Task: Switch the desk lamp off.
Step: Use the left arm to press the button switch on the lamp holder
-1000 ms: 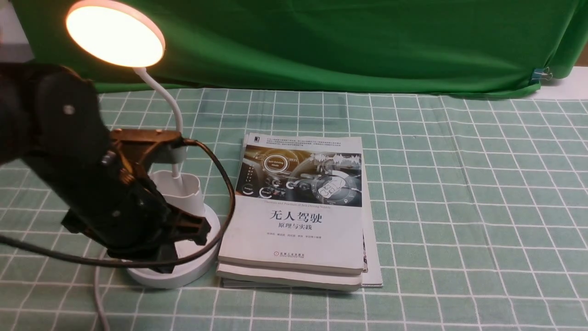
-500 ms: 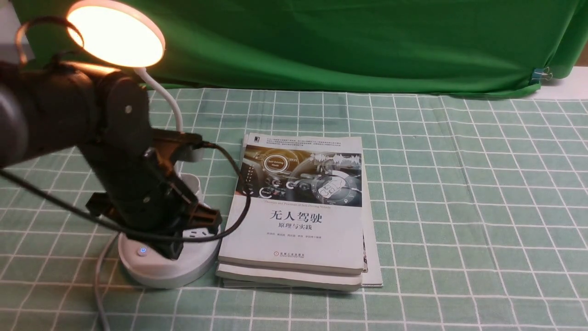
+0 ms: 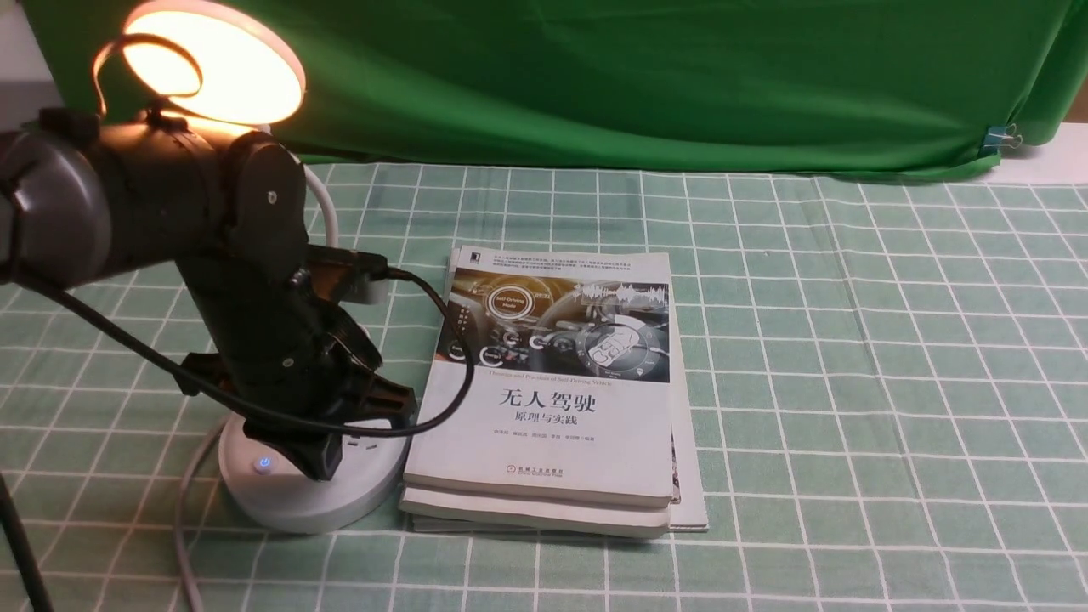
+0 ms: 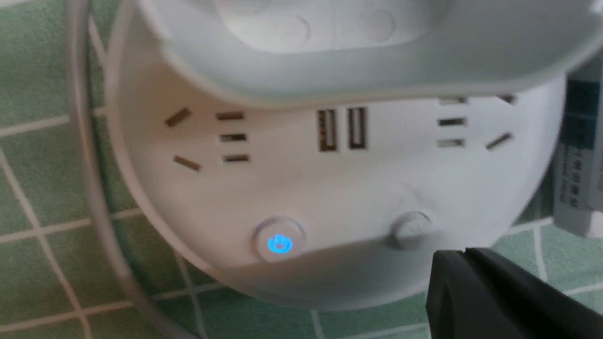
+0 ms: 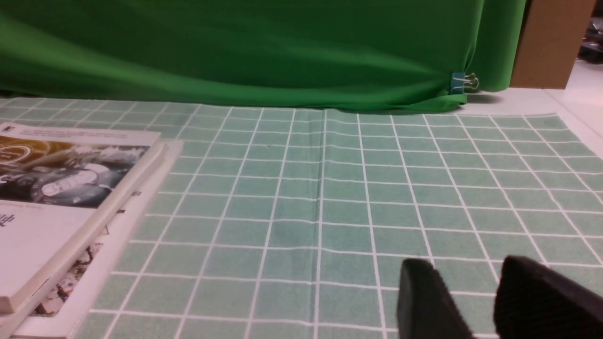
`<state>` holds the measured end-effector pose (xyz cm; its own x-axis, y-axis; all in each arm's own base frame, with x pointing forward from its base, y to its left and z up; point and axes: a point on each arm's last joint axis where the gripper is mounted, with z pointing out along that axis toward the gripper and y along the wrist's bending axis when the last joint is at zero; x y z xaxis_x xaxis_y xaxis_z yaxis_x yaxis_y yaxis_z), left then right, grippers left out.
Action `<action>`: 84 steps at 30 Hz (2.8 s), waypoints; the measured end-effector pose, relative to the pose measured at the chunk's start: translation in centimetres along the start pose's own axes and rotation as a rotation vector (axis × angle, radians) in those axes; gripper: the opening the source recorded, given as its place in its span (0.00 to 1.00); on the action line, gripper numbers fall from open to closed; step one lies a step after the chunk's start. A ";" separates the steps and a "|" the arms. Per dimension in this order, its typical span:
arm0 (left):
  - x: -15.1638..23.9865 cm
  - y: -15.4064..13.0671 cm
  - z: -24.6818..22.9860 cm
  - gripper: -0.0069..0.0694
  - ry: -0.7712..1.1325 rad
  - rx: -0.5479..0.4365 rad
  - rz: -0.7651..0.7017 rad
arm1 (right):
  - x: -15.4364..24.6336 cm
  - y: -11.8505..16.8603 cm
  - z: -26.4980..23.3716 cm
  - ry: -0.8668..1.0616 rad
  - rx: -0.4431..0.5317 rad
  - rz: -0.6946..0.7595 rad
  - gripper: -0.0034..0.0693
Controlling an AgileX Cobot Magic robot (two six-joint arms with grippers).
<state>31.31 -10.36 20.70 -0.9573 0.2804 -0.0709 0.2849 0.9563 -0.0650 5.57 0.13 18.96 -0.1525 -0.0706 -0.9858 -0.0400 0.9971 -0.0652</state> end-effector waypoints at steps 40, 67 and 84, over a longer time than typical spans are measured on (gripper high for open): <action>-0.4 0.5 0.3 0.09 -0.011 0.047 -0.003 | 0.0 0.0 0.0 0.000 0.000 0.000 0.38; -0.7 0.9 1.8 0.09 0.021 0.013 0.011 | 0.0 0.0 0.0 0.000 0.000 0.000 0.38; -0.7 0.9 1.5 0.09 0.009 0.013 0.012 | 0.0 0.0 0.0 0.000 0.000 0.000 0.38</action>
<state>32.32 -9.81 19.16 -0.9542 0.2924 -0.0632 0.2968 0.9518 -0.0775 5.57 0.13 18.96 -0.1525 -0.0706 -0.9858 -0.0400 0.9971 -0.0652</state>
